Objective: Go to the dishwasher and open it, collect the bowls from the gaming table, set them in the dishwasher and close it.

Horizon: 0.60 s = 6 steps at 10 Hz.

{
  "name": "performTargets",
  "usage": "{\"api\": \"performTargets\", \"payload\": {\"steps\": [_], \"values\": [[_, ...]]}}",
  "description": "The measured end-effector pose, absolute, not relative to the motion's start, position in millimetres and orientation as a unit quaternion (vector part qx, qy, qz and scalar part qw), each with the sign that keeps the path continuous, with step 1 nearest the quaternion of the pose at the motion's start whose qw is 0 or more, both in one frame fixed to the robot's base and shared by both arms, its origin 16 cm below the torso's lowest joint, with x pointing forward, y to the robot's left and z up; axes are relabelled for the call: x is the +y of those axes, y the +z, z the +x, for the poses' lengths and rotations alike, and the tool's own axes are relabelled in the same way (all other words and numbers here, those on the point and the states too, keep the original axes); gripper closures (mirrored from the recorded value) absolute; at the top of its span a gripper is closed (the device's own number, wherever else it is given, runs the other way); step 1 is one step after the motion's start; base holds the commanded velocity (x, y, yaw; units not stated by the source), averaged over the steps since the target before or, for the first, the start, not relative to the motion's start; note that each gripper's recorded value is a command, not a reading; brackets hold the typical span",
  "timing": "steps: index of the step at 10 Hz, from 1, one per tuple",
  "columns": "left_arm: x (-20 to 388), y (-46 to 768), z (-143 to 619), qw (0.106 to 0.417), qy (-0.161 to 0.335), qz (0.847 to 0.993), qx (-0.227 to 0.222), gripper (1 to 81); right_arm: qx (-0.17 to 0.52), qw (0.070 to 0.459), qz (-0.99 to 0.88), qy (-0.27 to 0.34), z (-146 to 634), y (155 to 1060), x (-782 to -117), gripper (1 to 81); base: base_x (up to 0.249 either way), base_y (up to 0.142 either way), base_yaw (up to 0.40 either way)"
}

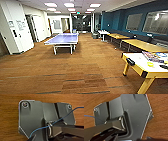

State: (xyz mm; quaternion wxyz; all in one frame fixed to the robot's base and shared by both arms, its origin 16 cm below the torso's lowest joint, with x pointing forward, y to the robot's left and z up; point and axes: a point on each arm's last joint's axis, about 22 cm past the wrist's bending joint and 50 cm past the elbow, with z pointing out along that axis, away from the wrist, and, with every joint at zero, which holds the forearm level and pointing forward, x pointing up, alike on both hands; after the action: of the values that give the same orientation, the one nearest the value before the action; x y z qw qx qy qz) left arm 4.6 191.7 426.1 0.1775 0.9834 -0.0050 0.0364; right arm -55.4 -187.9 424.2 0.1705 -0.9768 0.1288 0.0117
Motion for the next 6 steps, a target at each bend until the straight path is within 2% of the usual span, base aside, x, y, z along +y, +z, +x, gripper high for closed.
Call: {"api": "performTargets", "payload": {"steps": [6], "values": [[191.7, 426.1, 4.6, 0.178, 0.036, 0.983, -0.005, 1.0, 0.129, 0.171, -0.977, 0.01, -52.6, 424.3, -186.4, 1.0, 0.0, 0.0, 0.0]]}}
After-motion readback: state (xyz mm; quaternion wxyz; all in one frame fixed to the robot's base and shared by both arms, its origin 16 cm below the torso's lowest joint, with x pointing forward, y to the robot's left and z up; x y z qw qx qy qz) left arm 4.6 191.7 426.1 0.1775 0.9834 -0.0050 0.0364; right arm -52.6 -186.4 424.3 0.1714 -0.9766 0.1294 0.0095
